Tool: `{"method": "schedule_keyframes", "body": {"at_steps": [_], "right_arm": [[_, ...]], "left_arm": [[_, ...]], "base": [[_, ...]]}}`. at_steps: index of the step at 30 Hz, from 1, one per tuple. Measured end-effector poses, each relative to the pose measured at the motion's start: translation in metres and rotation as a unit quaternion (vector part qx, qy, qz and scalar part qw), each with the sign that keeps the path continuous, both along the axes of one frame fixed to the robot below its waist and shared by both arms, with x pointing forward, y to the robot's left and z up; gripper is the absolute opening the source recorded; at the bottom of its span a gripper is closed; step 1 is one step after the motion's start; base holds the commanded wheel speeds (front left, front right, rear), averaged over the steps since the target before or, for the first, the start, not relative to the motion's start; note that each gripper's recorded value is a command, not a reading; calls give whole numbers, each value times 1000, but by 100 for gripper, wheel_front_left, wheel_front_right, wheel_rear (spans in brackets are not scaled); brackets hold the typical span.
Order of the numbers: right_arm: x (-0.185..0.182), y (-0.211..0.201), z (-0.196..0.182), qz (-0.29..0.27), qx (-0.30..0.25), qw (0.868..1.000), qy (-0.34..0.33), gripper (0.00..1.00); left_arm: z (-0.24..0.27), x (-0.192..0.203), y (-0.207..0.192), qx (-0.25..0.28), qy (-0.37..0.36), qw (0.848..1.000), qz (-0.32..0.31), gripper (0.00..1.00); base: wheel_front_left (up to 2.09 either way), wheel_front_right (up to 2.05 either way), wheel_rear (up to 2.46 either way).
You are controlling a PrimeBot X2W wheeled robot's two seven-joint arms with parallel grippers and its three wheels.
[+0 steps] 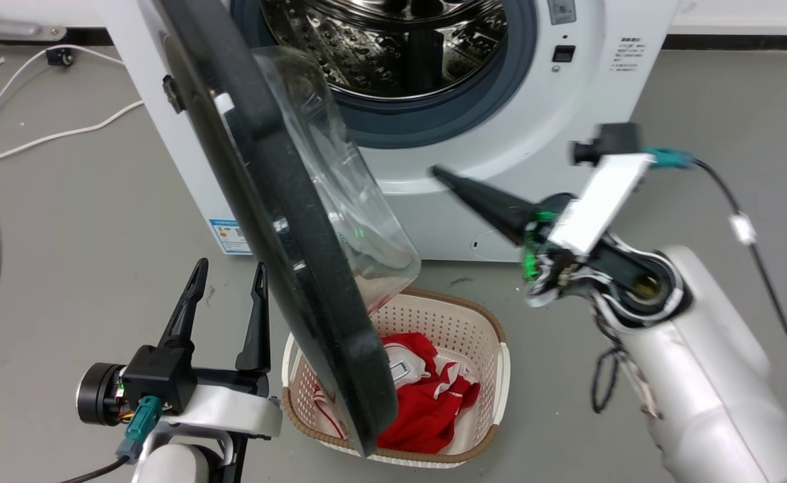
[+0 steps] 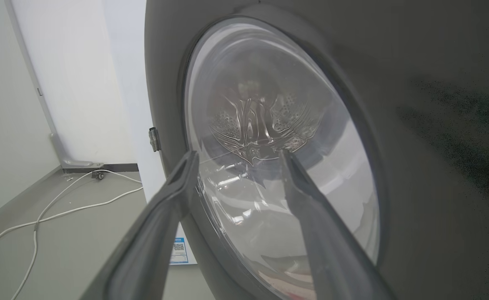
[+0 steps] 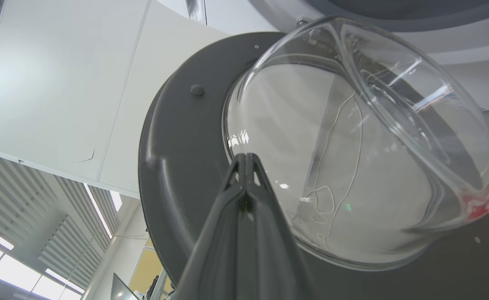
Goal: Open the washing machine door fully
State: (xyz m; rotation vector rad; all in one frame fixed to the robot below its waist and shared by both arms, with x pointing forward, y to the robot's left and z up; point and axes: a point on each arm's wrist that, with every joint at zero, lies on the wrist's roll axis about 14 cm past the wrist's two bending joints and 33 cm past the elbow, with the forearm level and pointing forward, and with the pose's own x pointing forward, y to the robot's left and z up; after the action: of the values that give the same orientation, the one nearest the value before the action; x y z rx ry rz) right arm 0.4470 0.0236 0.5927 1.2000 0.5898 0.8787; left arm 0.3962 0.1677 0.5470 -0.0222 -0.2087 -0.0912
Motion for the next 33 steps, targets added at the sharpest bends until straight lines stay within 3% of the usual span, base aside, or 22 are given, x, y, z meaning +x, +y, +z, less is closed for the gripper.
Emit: {"method": "schedule_keyframes", "body": {"at_steps": [5, 7, 9, 10, 11, 18, 24, 26, 28, 32, 33], "right_arm": [[14, -70, -13, -158, 28, 987, 4, 0], [9, -109, -24, -238, 46, 970, 10, 0], [4, -138, -33, -298, 43, 954, 9, 39], [0, -151, -39, -324, 38, 945, 9, 87], [-5, -162, -44, -350, 30, 936, 7, 100], [-38, -206, -65, -464, -6, 886, -13, 100], [-56, -233, -67, -524, -126, 837, -95, 100], [-58, -243, -61, -526, -211, 809, -155, 100], [-61, -254, -50, -524, -302, 766, -218, 100], [-64, -247, -22, -505, -412, 689, -316, 100], [-64, -244, -16, -503, -422, 678, -330, 100]], "left_arm": [[0, 1, -4, -1, -1, 1000, -5, 100], [-1, 0, -4, 0, 1, 1000, -6, 100], [0, 0, -3, 0, 0, 1000, -5, 100], [1, 0, -3, 0, -1, 1000, -5, 100], [1, 0, -3, 0, -2, 1000, -5, 100], [-1, -4, -3, 0, 1, 1000, -5, 100], [0, -4, -2, 0, 0, 1000, -4, 100], [0, -4, -1, 0, 0, 1000, -4, 100], [0, -5, -1, 1, 0, 1000, -4, 100], [0, -5, 0, 1, -1, 1000, -2, 100], [0, -5, 1, 1, -1, 1000, -1, 100]], "base": [[0, 0, 0], [0, 0, 0], [0, 0, 0], [0, 0, 0], [0, 0, 0], [0, 0, 0], [0, 0, 0], [0, 0, 0], [0, 0, 0], [0, 0, 0], [0, 0, 0]]}}
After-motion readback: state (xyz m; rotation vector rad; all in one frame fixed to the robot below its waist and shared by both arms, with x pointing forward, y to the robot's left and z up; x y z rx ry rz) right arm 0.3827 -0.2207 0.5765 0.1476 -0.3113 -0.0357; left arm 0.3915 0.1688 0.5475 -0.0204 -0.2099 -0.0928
